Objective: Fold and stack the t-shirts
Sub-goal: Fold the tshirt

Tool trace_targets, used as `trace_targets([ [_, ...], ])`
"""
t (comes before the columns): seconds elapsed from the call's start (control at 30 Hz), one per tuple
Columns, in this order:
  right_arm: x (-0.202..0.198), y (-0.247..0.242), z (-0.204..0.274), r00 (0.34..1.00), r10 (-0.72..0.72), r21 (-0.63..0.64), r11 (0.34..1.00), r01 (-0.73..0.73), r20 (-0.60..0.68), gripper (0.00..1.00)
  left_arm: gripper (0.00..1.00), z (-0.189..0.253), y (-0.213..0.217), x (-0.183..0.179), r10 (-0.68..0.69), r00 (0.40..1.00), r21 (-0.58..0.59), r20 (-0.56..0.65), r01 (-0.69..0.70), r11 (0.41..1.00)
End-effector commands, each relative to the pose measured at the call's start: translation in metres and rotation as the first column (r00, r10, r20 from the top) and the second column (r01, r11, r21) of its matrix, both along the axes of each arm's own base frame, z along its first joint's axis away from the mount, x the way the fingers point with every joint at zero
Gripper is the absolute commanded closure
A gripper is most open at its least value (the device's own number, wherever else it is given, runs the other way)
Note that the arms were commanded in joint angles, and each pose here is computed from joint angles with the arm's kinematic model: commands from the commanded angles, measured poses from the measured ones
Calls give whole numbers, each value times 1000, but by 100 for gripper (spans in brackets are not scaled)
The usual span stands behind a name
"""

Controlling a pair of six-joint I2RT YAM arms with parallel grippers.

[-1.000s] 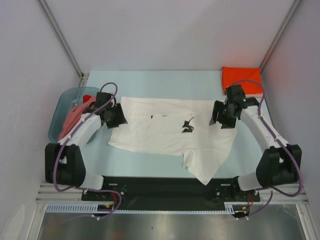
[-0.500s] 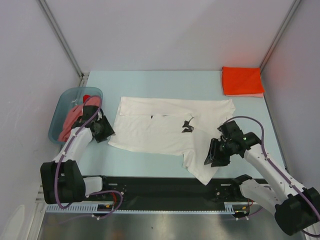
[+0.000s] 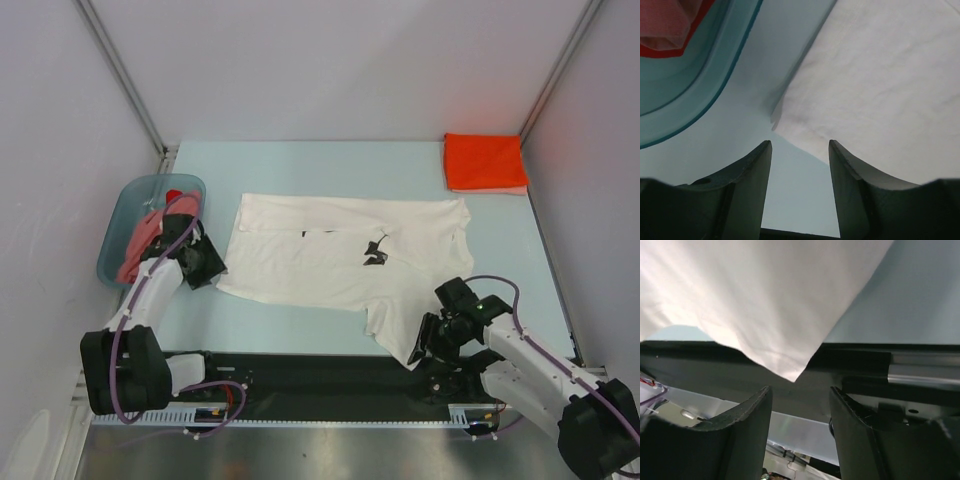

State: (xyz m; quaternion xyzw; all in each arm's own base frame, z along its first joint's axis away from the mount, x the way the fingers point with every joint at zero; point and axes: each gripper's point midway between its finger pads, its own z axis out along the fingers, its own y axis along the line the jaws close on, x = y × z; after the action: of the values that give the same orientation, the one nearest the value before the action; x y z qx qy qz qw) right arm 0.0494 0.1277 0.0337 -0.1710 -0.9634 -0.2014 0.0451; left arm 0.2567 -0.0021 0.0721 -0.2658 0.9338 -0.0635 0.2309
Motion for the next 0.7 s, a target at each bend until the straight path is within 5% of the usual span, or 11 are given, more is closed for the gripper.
trace_targets([
  [0.0,21,11,-3,998,-34,30,999,32,60,46,45,0,1,-1,28,1000,-19,6,-28,999],
  [0.67,31,6,-33,998,-53,-49,997,55,31,58,46,-8,12,7,81,997,-6,-20,-81,997],
])
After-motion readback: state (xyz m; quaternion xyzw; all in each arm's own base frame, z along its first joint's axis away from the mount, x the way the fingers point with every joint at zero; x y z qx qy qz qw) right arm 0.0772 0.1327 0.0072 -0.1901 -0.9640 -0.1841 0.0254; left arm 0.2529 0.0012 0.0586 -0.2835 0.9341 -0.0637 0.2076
